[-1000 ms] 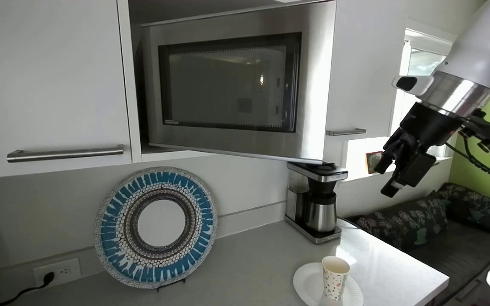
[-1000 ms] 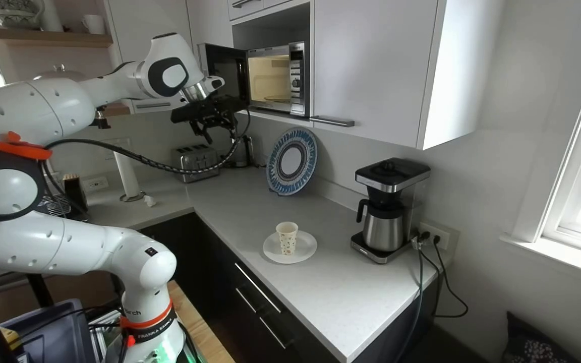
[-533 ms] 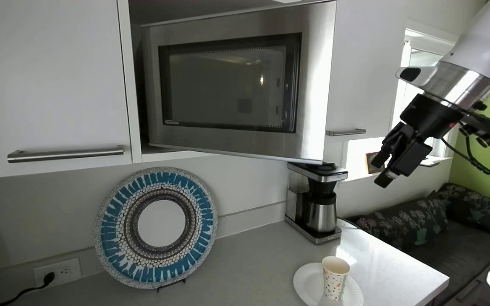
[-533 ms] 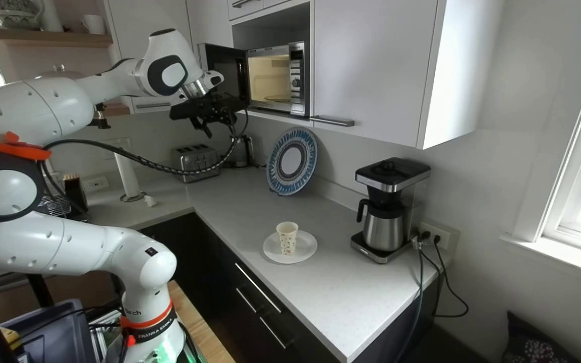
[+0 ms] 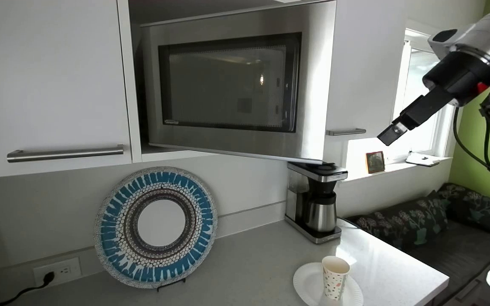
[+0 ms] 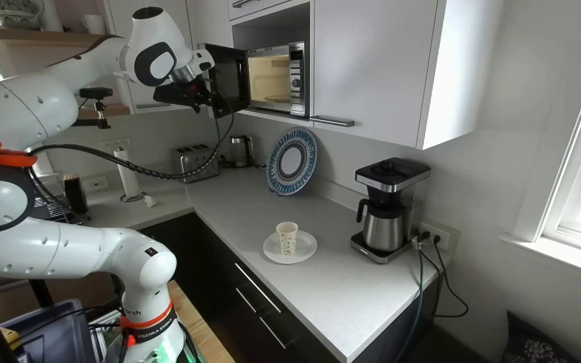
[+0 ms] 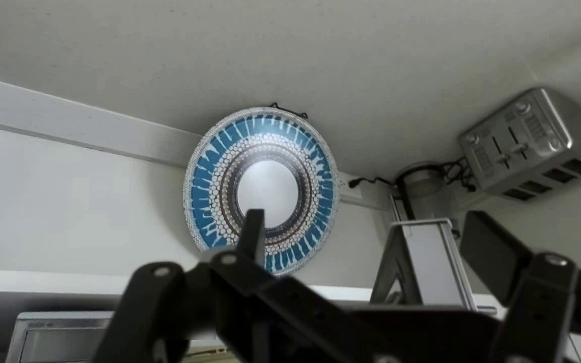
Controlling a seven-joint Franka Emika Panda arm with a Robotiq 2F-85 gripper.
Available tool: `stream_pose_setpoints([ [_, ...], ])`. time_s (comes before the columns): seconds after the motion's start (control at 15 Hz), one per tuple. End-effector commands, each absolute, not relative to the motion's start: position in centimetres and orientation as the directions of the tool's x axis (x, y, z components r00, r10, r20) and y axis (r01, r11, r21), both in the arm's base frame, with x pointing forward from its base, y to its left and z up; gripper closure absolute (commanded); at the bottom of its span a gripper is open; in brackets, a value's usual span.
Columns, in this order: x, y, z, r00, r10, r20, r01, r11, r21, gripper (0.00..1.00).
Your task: Close the microwave door
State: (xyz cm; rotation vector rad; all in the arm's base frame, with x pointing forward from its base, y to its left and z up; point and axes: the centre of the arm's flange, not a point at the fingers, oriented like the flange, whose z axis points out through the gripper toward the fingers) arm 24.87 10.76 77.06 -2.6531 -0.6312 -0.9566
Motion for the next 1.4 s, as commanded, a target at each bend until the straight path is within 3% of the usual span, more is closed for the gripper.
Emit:
stream_pose_setpoints([
  [0.0, 24.7, 12.2, 77.7, 0.677, 0.213, 0.705, 0.465, -0.866, -0.185, 0.0],
  [0.73, 26.2, 16.1, 78.8, 0.555, 0.123, 0.823, 0.562, -0.785, -0.261, 0.0],
  [1.33, 27.9, 18.4, 77.7, 0.457, 0.313, 0.832, 0.6, -0.8, -0.029, 0.0],
])
